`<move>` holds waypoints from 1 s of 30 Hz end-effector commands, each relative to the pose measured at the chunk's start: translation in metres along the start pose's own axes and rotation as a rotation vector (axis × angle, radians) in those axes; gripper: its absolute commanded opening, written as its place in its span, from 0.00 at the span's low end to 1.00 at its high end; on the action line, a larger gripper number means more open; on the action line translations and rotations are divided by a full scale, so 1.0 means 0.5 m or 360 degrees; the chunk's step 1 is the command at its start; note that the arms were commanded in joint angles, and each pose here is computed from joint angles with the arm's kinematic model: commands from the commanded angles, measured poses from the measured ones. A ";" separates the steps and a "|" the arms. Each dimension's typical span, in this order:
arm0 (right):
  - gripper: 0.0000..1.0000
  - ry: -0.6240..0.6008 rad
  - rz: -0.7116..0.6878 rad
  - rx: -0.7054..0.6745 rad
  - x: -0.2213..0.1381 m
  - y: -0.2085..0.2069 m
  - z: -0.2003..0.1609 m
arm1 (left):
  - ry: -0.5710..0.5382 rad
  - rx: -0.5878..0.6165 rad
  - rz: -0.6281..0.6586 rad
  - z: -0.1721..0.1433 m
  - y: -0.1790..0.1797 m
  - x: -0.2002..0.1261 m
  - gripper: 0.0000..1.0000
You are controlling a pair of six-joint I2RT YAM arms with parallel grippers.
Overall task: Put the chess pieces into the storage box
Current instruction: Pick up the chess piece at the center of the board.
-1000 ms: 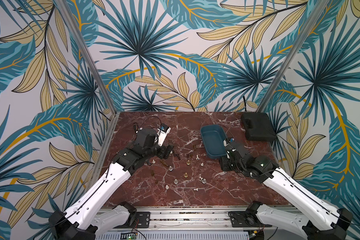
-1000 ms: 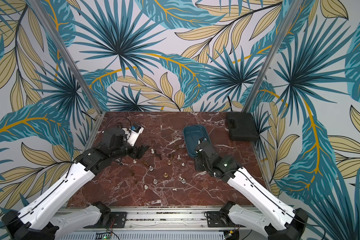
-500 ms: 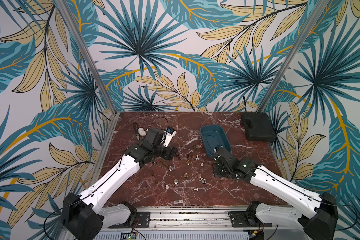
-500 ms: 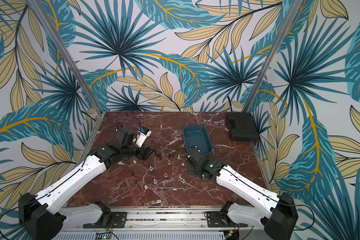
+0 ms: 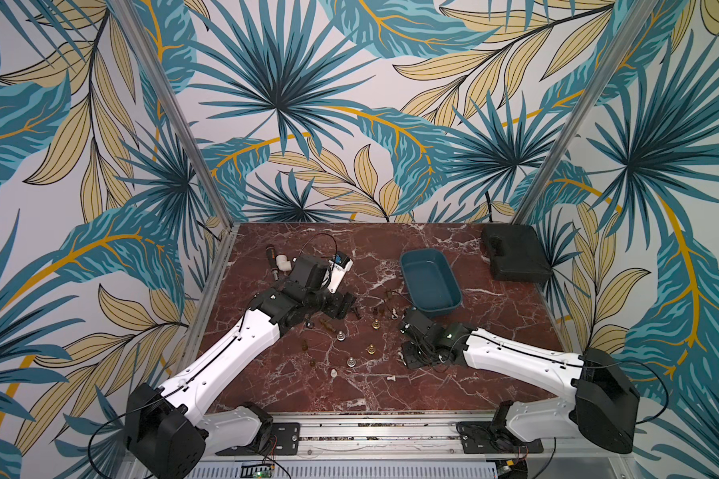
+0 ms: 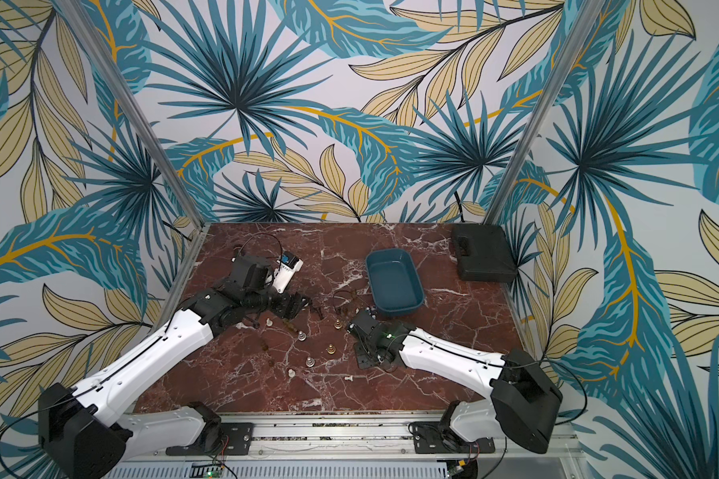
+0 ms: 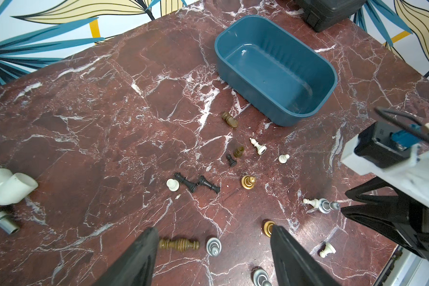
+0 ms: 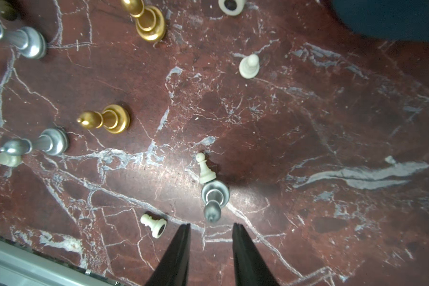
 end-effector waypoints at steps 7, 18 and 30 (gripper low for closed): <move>0.30 0.0092 -0.0053 0.0013 0.041 -0.005 -0.026 | -0.0001 0.0016 0.0028 -0.003 0.006 0.005 0.76; 0.16 0.0088 -0.0047 -0.0003 0.039 -0.005 -0.026 | -0.0010 0.0016 0.0042 -0.001 0.008 0.002 0.76; 0.07 -0.0034 -0.0040 -0.0022 -0.121 -0.025 0.005 | -0.0004 0.0000 0.0004 0.003 -0.001 0.003 0.76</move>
Point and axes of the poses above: each gripper's point midway between its finger pads, its own x axis out along the fingers, its own y axis along the line the jaws close on, z = x × y, the point moved 1 cm from there along -x, back along the fingers, and after that the axes turned 10 degrees about -x, right-handed, at the moved point
